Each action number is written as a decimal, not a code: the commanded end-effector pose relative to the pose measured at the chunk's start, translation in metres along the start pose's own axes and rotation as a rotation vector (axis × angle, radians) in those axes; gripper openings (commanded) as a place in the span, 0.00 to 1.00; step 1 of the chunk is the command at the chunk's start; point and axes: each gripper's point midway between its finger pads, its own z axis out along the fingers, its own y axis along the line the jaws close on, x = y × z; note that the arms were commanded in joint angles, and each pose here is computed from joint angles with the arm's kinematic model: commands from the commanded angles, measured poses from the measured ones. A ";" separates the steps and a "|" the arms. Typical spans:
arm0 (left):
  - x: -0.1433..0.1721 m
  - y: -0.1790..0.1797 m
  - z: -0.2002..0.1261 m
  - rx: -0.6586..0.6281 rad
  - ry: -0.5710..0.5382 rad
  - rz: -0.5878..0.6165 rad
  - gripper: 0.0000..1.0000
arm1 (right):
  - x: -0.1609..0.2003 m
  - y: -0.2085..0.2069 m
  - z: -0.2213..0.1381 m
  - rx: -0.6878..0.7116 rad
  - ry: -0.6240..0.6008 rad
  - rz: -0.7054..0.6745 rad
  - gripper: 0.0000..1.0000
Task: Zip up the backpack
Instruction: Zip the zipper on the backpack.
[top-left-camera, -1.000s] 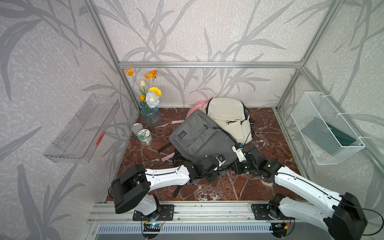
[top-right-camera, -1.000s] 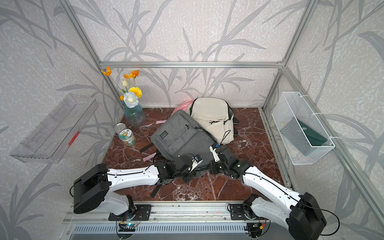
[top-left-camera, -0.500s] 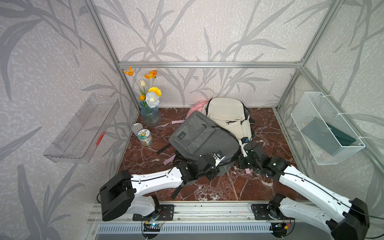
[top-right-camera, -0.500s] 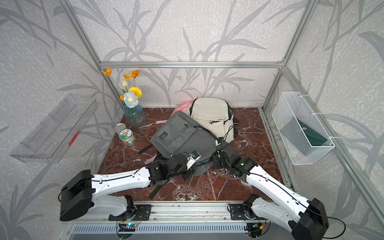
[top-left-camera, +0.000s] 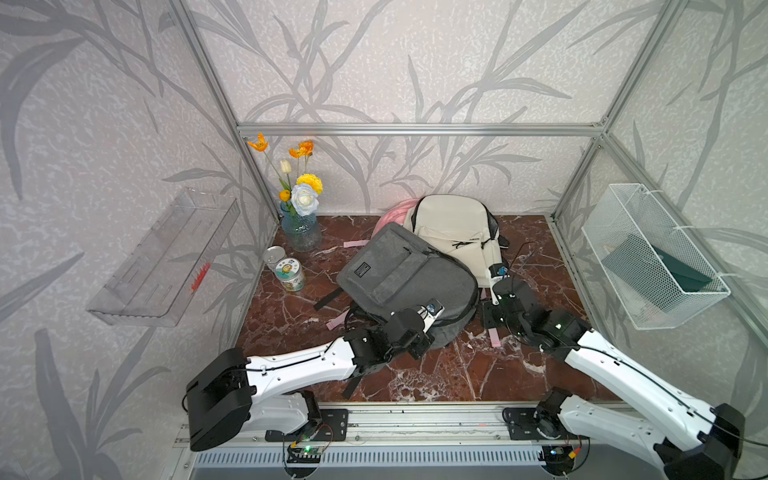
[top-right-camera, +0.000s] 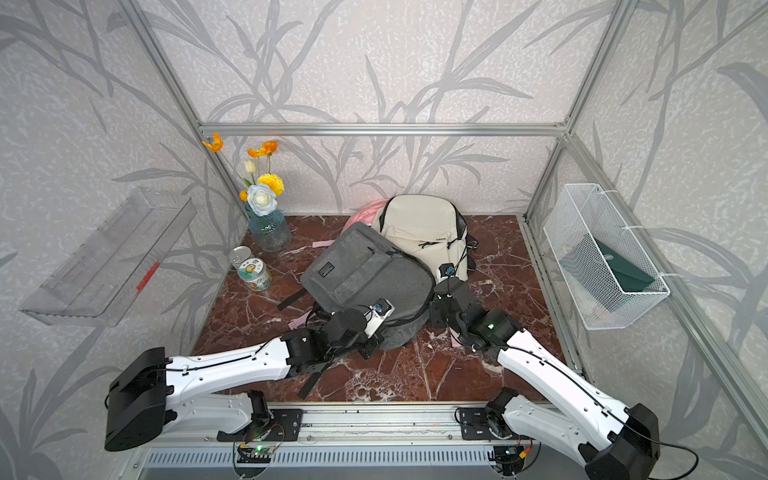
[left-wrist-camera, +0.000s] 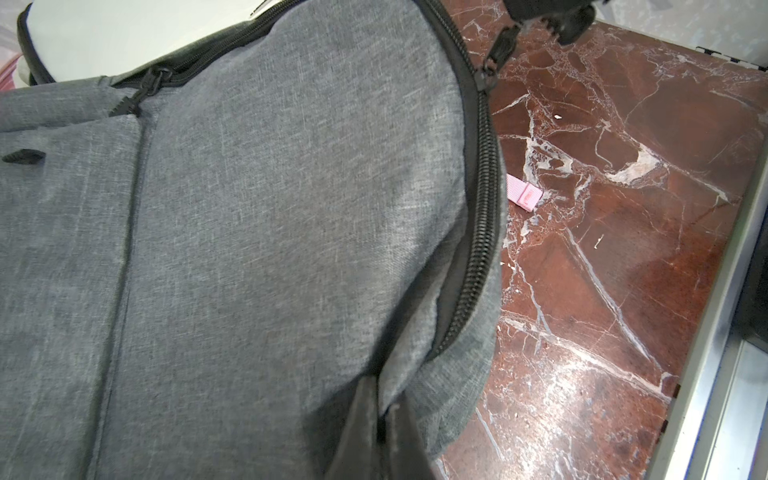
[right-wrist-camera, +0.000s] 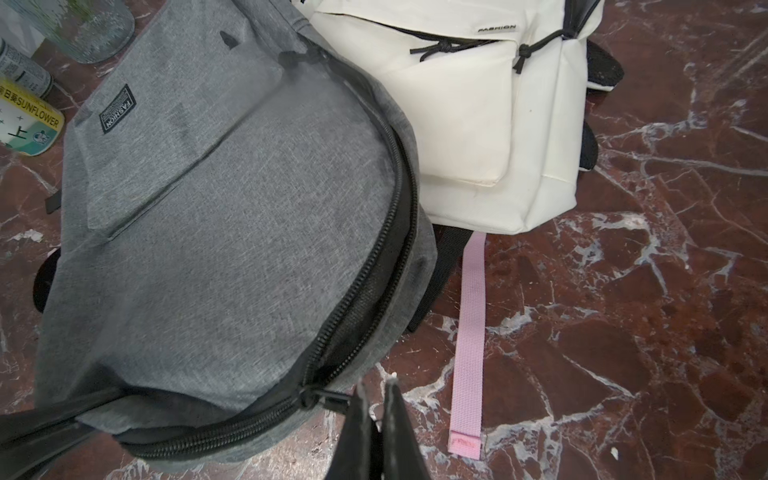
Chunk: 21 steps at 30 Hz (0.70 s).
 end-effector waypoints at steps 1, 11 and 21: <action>0.034 0.020 -0.005 -0.085 0.115 0.004 0.24 | -0.017 -0.005 -0.010 0.020 -0.055 0.006 0.00; -0.045 -0.036 -0.008 0.222 -0.034 -0.031 0.65 | -0.028 0.077 -0.037 -0.303 -0.152 -0.077 0.00; -0.038 -0.021 0.012 0.114 0.010 -0.046 0.52 | -0.045 0.102 -0.062 -0.419 -0.246 -0.072 0.00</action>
